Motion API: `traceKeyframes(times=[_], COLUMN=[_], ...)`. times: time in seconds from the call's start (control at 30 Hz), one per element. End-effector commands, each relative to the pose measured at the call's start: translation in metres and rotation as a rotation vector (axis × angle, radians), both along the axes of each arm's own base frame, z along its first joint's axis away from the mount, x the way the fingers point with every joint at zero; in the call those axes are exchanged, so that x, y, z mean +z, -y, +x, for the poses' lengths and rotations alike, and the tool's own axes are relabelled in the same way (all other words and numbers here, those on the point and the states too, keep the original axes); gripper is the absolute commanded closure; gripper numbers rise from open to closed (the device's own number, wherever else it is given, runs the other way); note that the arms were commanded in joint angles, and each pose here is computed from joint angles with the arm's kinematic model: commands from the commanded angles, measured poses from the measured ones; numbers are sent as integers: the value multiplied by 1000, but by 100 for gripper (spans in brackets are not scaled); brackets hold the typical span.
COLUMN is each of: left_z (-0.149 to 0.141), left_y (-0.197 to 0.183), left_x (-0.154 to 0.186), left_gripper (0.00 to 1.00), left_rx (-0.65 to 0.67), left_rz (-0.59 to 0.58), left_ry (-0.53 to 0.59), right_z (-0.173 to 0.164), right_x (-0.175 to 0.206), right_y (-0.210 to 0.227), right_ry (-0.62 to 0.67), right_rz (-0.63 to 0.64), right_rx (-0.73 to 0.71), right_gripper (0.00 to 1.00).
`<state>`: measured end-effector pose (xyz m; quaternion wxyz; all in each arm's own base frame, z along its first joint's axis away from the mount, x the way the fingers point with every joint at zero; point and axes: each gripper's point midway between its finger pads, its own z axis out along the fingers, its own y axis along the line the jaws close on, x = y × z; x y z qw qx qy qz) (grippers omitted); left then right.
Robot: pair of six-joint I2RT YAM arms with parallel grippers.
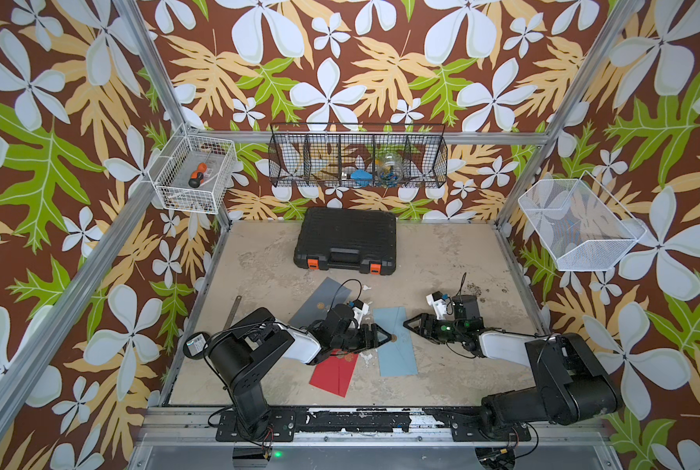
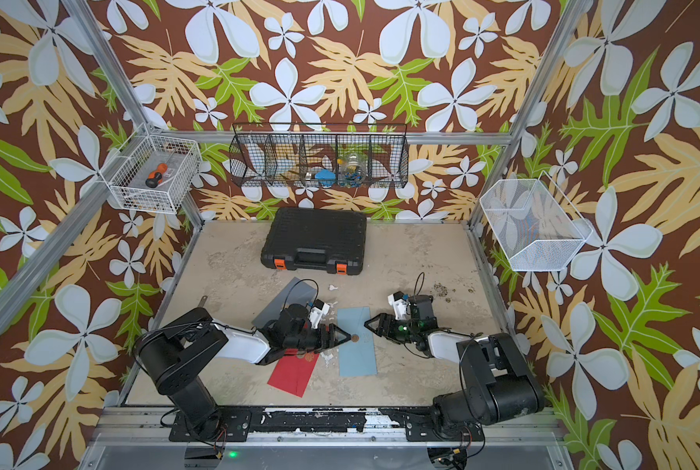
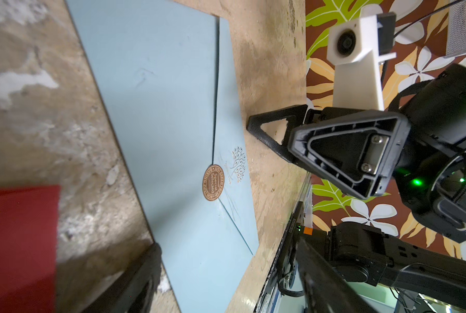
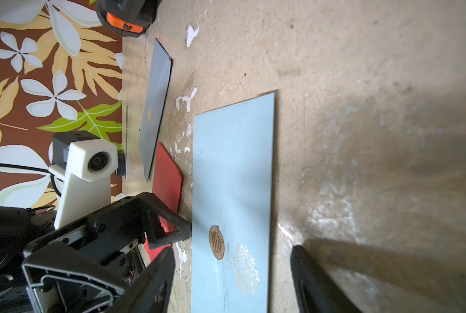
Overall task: Open the envelope
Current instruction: Pick up the envelope from the center of the board.
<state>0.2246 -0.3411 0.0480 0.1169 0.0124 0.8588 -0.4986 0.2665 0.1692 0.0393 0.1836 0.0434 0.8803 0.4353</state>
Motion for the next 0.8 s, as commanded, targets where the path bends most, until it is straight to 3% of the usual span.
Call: traceKeyframes(times=[0.0, 0.2, 0.77], left_z=[-3, -2, 1], left_y=[-5, -6, -5], left_x=[-9, -12, -14], left_gripper=[19, 19, 19], left_rx=[17, 27, 26], left_rz=[32, 42, 61], left_ry=[-32, -37, -35], right_z=[-6, -5, -2], right_x=[-10, -20, 1], right_y=[2, 5, -11], right_ry=[-66, -93, -102], right_rz=[-3, -37, 114], right_rx=[-16, -23, -15], right_gripper=[31, 31, 31])
